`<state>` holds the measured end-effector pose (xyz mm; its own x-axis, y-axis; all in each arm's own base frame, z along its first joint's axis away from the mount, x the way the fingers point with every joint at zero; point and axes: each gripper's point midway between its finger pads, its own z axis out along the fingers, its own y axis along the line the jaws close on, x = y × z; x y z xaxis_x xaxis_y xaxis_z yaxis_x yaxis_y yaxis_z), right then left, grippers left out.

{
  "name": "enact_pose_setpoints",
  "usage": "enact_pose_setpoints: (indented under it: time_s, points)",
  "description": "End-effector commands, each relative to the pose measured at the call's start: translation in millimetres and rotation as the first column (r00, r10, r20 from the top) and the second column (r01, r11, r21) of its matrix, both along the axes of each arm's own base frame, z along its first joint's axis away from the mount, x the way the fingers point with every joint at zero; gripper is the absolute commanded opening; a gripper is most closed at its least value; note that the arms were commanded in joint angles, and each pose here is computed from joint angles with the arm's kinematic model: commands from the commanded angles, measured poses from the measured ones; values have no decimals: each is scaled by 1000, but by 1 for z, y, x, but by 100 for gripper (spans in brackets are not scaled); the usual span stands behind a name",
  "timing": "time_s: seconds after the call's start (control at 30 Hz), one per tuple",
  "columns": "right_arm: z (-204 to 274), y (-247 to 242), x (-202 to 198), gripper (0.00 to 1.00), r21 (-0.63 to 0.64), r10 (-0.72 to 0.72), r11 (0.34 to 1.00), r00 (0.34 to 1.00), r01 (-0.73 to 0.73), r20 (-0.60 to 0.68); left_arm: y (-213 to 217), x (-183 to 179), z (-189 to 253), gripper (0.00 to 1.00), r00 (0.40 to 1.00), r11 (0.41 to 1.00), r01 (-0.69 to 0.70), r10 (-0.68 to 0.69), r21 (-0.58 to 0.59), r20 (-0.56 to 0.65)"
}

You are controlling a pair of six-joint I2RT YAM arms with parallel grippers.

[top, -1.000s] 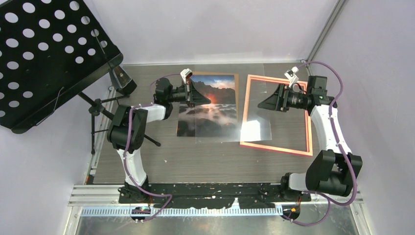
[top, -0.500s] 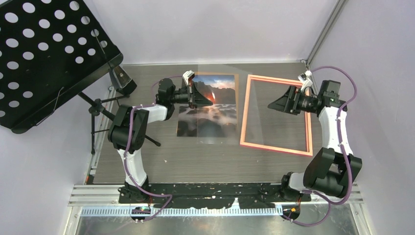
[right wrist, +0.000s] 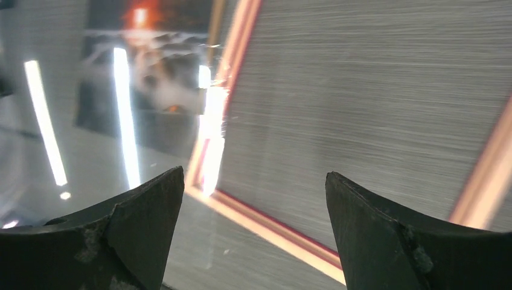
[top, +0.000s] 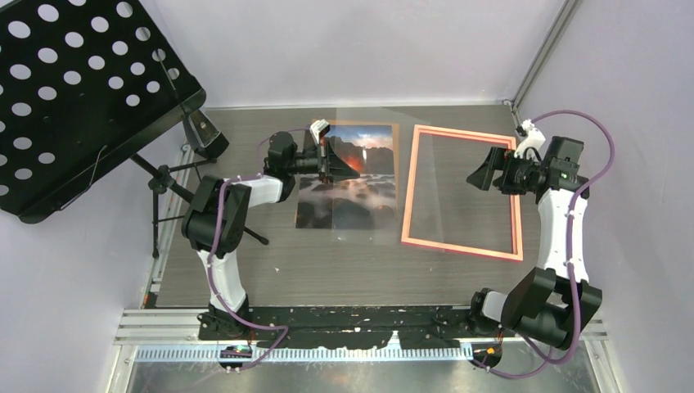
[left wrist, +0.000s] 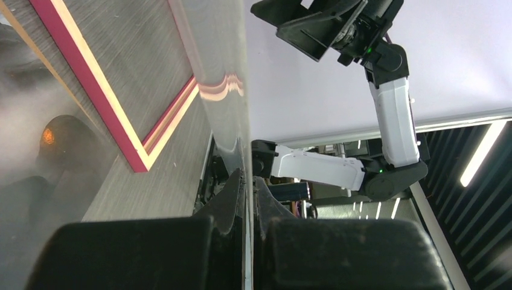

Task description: Put the photo into the frame

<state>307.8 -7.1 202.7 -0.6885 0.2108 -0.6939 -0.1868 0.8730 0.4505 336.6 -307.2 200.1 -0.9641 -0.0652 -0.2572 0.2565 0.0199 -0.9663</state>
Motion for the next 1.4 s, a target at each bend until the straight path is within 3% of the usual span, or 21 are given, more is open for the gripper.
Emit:
enact_pose_setpoints:
  time_s: [0.0, 0.23, 0.5, 1.0, 1.37]
  points:
    - [6, -62, 14, 93, -310, -172, 931, 980, 195, 99, 1, -6, 50, 0, 993, 998, 7, 0, -59, 118]
    - [-23, -113, 22, 91, -501, -272, 828, 962, 251, 33, 0, -5, 62, 0, 994, 998, 14, -7, -67, 113]
    - [-61, -148, 40, 88, -591, -317, 773, 947, 231, -44, 1, -2, 65, 0, 993, 999, 3, 2, -42, 120]
    - [-129, -180, 53, 81, -619, -348, 769, 916, 157, -200, 8, -12, 68, 0, 986, 1000, -3, 2, 6, 165]
    - [-156, -180, 57, 60, -588, -332, 800, 904, 119, -269, 9, -16, 75, 0, 983, 1000, 6, -6, 1, 184]
